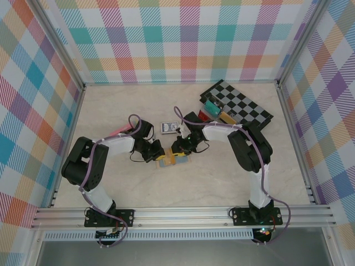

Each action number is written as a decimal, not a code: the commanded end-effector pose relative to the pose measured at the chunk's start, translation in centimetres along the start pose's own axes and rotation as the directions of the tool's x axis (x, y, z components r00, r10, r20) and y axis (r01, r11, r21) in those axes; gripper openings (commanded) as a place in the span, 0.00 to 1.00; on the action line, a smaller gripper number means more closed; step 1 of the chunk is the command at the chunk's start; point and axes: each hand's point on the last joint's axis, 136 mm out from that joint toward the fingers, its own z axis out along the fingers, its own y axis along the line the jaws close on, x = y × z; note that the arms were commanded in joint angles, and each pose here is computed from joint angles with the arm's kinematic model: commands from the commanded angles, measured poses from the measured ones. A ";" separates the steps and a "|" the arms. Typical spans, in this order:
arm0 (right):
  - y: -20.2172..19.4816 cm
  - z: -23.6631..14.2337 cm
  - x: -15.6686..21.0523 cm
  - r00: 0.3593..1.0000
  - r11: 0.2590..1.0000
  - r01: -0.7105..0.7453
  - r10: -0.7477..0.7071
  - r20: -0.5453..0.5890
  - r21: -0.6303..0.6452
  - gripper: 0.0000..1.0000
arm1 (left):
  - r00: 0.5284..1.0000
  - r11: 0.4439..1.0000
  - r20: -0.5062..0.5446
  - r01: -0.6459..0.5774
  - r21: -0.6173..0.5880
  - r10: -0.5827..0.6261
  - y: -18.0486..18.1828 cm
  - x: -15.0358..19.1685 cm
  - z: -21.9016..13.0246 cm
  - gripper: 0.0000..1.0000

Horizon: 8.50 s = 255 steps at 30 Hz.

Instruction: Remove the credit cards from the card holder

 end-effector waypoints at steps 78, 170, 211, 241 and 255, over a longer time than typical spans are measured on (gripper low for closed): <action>9.2 -12.5 -1.3 0.977 0.836 0.191 -0.110 0.184 -0.514 0.00 | 0.977 0.731 0.169 -0.212 0.648 0.133 -12.8 -0.1 -12.0 0.27; -13.1 -27.3 -7.5 0.760 0.424 0.600 -0.566 -0.319 0.678 0.00 | 0.947 0.984 0.290 -0.095 -0.150 0.136 0.7 -2.3 -12.0 1.00; -7.3 -30.0 -9.3 0.810 0.631 0.416 -0.584 0.049 0.655 0.30 | 0.950 0.987 0.283 -0.099 -0.129 0.132 0.3 -2.0 -12.1 1.00; 4.0 -11.1 -1.5 0.936 0.962 0.168 -0.223 0.271 0.213 0.50 | 0.986 0.999 0.160 0.039 -0.020 -0.035 0.0 0.2 -6.6 0.77; 1.2 -2.2 0.5 0.950 0.808 0.266 -0.312 -0.002 0.526 0.60 | 0.984 0.994 0.162 0.083 -0.070 -0.071 1.5 0.2 -5.3 0.47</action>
